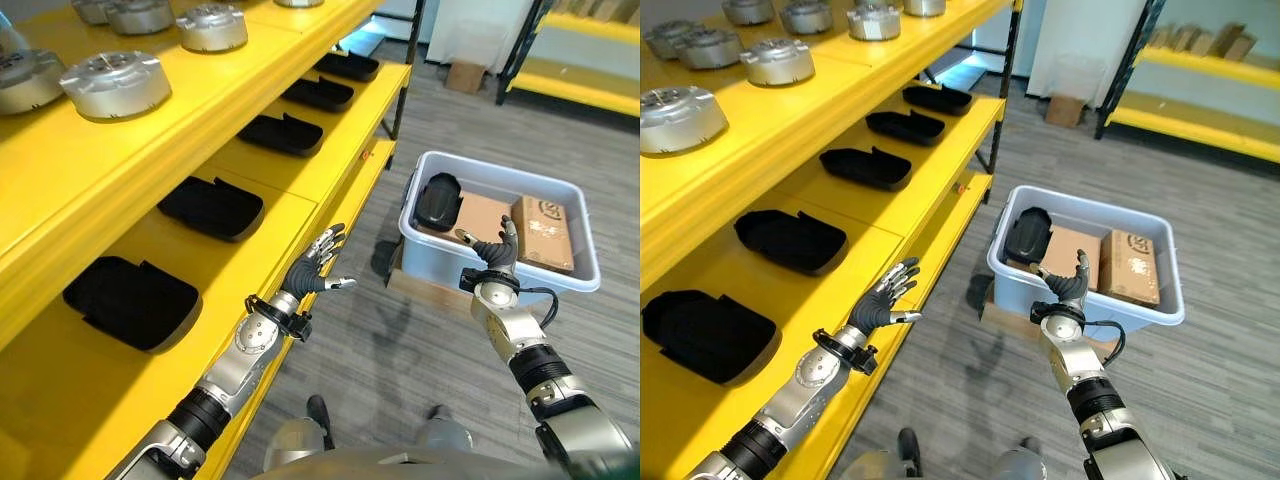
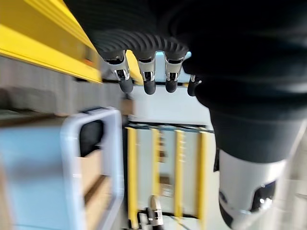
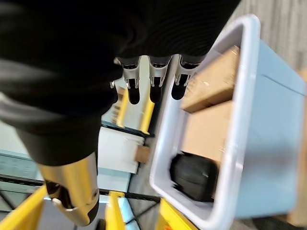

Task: Move parts from the plastic box to the shelf.

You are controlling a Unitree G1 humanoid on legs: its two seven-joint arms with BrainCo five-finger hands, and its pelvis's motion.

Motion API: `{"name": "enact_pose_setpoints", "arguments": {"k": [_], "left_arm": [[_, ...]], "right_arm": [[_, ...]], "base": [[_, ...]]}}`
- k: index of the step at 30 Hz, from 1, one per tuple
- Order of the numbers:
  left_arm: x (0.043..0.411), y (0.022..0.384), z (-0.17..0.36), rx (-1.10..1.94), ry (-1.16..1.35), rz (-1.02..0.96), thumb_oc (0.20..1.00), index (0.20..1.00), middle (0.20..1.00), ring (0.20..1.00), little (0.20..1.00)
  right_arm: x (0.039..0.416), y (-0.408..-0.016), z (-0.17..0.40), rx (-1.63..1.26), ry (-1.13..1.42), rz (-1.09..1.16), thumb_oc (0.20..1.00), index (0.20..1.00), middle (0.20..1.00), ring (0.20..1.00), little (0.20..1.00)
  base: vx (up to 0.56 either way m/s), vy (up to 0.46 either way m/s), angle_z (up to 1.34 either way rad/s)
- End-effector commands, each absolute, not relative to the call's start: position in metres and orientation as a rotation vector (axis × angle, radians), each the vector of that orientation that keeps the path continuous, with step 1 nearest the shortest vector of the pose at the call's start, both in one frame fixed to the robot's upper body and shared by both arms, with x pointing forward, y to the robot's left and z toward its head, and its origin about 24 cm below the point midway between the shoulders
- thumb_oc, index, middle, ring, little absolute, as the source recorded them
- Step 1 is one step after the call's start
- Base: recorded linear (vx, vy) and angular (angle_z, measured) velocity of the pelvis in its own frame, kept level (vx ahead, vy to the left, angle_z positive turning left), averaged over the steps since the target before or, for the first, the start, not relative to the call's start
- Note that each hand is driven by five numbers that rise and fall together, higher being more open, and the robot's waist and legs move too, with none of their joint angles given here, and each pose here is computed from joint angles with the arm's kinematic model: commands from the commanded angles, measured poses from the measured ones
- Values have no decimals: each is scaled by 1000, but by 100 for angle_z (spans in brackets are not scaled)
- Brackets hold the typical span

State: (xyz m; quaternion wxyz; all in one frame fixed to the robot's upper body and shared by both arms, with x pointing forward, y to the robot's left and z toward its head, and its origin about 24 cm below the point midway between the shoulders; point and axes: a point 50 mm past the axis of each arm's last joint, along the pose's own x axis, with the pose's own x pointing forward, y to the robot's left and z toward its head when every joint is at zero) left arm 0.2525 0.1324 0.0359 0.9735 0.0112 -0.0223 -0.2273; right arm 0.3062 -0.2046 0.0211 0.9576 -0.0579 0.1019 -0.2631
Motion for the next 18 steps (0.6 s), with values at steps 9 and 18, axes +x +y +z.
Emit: {"name": "enact_pose_setpoints", "arguments": {"k": [9, 18], "left_arm": [[235, 132, 44, -55, -126, -524, 1000, 1000, 1000, 1000, 1000], [244, 135, 64, 3, -252, -502, 1000, 1000, 1000, 1000, 1000]], "right_arm": [[302, -236, 53, -458, 43, -439, 1000, 1000, 1000, 1000, 1000], [300, -261, 78, -609, -98, -493, 1000, 1000, 1000, 1000, 1000]], "base": [[145, -353, 11], [115, -194, -3]]}}
